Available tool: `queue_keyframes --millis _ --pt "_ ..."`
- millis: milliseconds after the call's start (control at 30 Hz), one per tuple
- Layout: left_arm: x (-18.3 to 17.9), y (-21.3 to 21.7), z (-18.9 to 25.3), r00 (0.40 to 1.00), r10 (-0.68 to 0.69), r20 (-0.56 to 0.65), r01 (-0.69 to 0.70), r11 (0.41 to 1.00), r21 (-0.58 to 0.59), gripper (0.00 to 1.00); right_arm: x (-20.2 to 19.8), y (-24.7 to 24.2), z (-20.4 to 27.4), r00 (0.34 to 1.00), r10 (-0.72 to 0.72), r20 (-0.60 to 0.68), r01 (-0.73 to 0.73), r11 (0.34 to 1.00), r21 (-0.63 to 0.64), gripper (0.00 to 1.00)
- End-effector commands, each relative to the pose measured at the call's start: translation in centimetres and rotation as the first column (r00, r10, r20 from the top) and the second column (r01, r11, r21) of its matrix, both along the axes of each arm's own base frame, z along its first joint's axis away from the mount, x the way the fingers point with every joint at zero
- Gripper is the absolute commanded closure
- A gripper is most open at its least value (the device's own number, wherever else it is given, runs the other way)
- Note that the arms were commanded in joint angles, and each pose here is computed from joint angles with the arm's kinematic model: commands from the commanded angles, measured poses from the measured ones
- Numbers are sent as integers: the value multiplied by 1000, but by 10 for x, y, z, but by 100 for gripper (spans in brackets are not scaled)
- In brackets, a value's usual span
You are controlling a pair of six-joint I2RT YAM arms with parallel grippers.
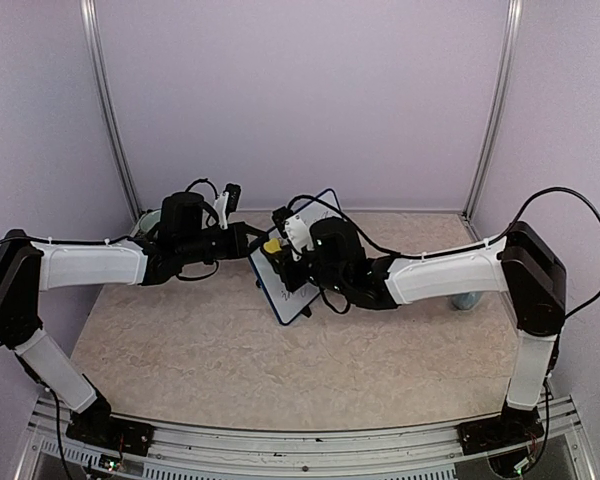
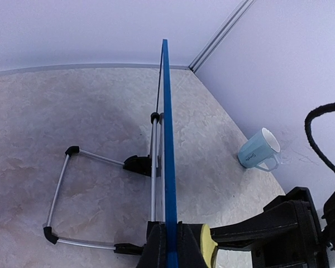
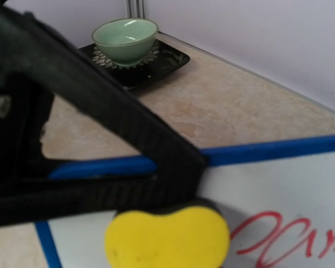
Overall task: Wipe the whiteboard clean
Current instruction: Erase the whiteboard at the center of the board.
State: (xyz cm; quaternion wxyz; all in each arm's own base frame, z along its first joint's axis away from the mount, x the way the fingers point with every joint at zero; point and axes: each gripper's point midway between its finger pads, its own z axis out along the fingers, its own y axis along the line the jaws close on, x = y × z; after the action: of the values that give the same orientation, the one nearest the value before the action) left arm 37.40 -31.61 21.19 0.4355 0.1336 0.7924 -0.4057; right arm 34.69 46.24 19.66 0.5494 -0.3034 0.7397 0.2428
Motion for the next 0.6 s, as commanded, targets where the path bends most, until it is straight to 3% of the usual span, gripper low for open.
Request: queue_keyframes --millis 0,233,567 --pt "-28 -18 -28 989 -113 -98 114 993 8 100 7 -16 -21 999 -44 -20 44 999 -14 82" --pt "-27 -18 -26 989 -113 -92 114 993 7 100 0 -29 -39 998 -49 -27 48 998 -41 82" --pt "-27 -18 -30 989 -110 -101 111 994 13 100 16 -8 21 997 -48 62 46 999 25 82"
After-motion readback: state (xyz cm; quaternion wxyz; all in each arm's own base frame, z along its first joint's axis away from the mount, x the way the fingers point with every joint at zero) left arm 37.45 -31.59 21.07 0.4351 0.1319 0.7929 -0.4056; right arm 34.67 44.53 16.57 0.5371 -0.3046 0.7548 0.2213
